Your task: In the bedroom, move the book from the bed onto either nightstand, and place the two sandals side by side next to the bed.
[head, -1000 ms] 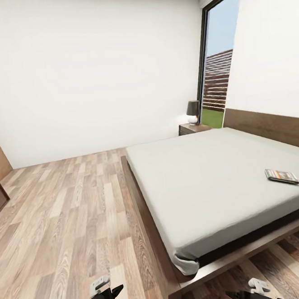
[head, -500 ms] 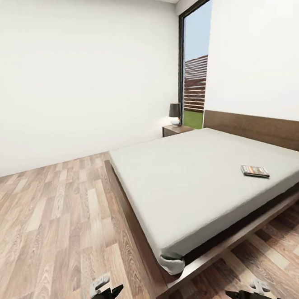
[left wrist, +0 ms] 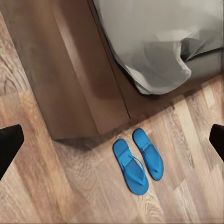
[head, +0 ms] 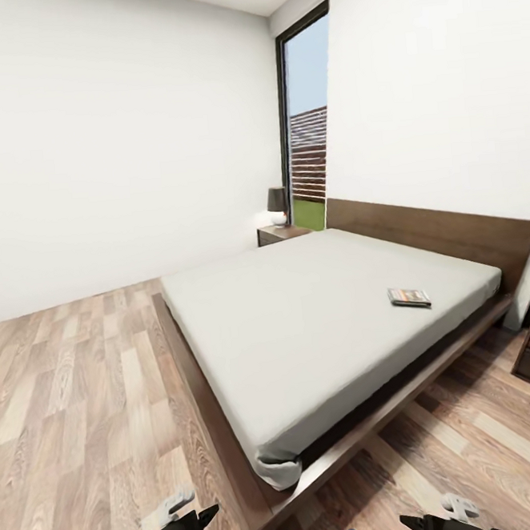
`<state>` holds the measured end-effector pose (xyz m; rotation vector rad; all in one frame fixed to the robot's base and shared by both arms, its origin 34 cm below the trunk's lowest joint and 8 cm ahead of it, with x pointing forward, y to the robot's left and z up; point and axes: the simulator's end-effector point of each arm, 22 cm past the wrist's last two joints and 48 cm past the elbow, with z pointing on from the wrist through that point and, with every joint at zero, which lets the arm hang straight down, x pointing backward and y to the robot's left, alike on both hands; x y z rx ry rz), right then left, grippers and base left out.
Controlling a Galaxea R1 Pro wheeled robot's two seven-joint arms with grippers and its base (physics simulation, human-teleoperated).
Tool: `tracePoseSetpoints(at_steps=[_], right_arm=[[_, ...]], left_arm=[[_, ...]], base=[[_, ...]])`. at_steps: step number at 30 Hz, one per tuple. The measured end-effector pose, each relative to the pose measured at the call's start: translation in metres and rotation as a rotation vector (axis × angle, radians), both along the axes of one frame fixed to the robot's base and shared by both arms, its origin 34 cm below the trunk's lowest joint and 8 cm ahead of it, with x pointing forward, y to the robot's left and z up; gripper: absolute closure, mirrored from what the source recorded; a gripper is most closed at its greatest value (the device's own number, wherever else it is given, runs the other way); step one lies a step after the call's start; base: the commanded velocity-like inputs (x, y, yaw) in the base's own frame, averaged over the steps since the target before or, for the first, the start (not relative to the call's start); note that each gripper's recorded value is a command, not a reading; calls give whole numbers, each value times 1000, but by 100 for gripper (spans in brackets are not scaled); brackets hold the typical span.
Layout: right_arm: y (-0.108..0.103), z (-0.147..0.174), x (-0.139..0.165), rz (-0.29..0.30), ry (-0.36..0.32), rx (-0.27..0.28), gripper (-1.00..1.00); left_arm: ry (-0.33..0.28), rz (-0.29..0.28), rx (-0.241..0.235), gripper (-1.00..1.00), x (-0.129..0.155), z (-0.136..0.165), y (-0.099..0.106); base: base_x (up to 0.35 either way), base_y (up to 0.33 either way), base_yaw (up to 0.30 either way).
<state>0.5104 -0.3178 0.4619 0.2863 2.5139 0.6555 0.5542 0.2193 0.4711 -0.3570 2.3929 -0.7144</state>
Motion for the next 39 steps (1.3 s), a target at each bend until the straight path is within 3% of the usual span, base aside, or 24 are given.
tracePoseSetpoints(at_steps=[39], right_arm=[[0,1,1,1,-3,0,-100]], left_arm=[[-4,0,0,-100,1,2,0]], base=[[0,0,-298]])
